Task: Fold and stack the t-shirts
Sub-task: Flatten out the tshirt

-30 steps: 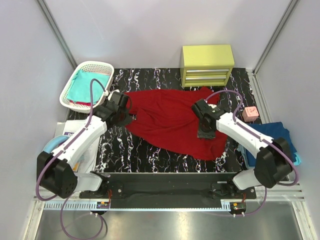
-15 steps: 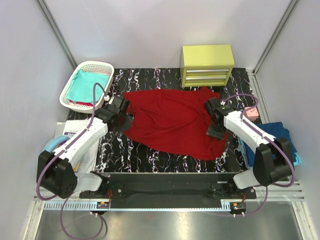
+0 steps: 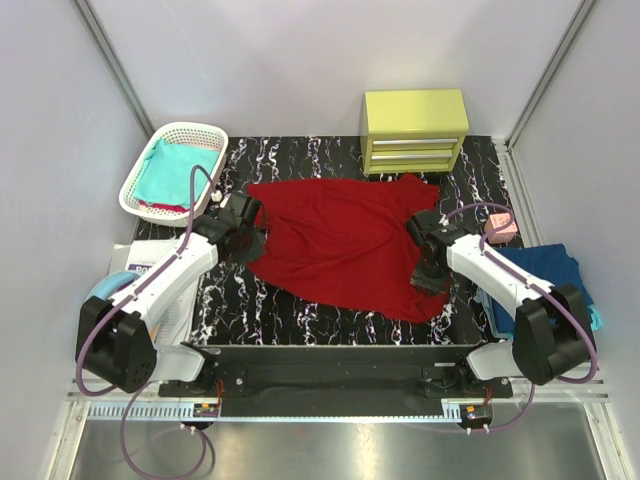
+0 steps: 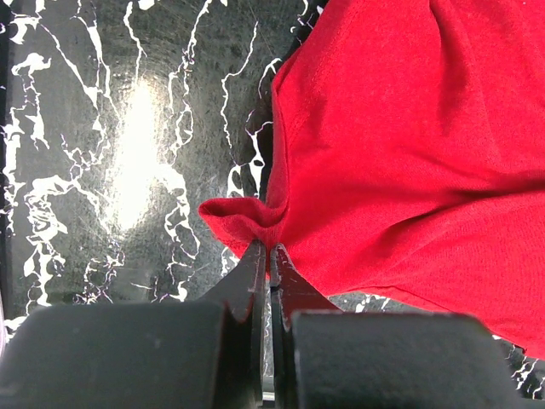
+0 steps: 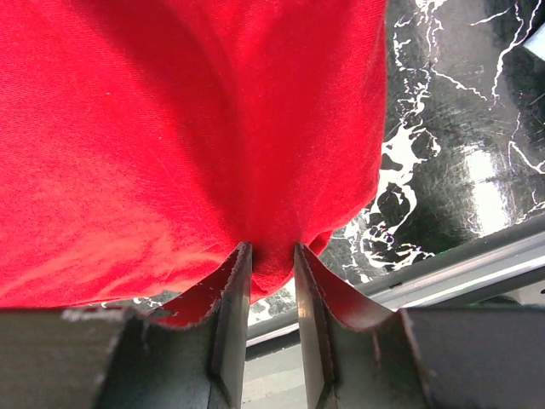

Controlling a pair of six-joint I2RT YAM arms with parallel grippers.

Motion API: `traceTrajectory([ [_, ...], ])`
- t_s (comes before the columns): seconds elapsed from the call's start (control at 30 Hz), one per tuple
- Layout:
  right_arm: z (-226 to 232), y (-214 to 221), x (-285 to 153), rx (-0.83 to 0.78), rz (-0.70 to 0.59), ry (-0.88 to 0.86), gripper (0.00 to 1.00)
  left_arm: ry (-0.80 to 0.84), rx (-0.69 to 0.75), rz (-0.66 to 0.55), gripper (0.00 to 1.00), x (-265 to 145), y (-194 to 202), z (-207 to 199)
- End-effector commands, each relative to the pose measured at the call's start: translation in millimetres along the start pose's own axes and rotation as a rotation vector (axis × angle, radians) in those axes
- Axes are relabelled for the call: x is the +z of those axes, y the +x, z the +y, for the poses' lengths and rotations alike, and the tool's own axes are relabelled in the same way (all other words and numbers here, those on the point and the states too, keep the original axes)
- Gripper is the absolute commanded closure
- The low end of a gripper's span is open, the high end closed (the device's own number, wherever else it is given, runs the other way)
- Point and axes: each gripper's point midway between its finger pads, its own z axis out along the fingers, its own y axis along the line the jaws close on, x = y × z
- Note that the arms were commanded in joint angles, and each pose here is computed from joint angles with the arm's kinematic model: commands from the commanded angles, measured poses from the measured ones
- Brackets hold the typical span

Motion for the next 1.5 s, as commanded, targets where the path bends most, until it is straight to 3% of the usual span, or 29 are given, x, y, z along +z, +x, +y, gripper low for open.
traceTrajectory([
  [0.0, 6, -6, -11, 0.015, -0.03, -0.019, 0.72, 0.034, 0.011, -0.02, 1.0, 2, -7, -8],
  [0.13, 8, -10, -15, 0.019, -0.048, -0.03, 1.0, 0.033, 0.016, -0.029, 1.0, 0, -8, -7],
  [0.33, 3, -23, -31, 0.036, -0.113, -0.022, 1.0, 0.04, 0.011, -0.05, 1.0, -8, -12, -6],
  [0.4, 0, -38, -47, 0.046, -0.192, -0.035, 1.0, 0.05, 0.004, -0.086, 1.0, -19, -22, -8],
  [0.5, -1, -83, -99, 0.058, -0.391, -0.065, 1.0, 0.081, -0.005, -0.192, 1.0, -54, -54, -14],
  [0.53, -2, -109, -134, 0.055, -0.493, -0.077, 1.0, 0.089, -0.006, -0.223, 1.0, -65, -64, -16],
  [0.67, 0, -159, -218, 0.065, -0.679, -0.104, 1.0, 0.144, -0.051, -0.429, 1.0, -144, -131, -30],
  [0.8, -4, -189, -293, 0.124, -0.829, -0.18, 1.0, 0.154, -0.079, -0.549, 1.0, -197, -166, -29],
  [1.13, -27, -222, -379, 0.242, -1.044, -0.223, 1.0, 0.158, -0.124, -0.706, 1.0, -255, -227, -35],
  [1.3, -27, -230, -435, 0.302, -1.135, -0.376, 1.0, 0.27, -0.182, -0.782, 1.0, -295, -251, -52],
  [1.47, -12, -233, -439, 0.282, -1.128, -0.431, 1.0, 0.319, -0.211, -0.815, 1.0, -313, -260, -58],
])
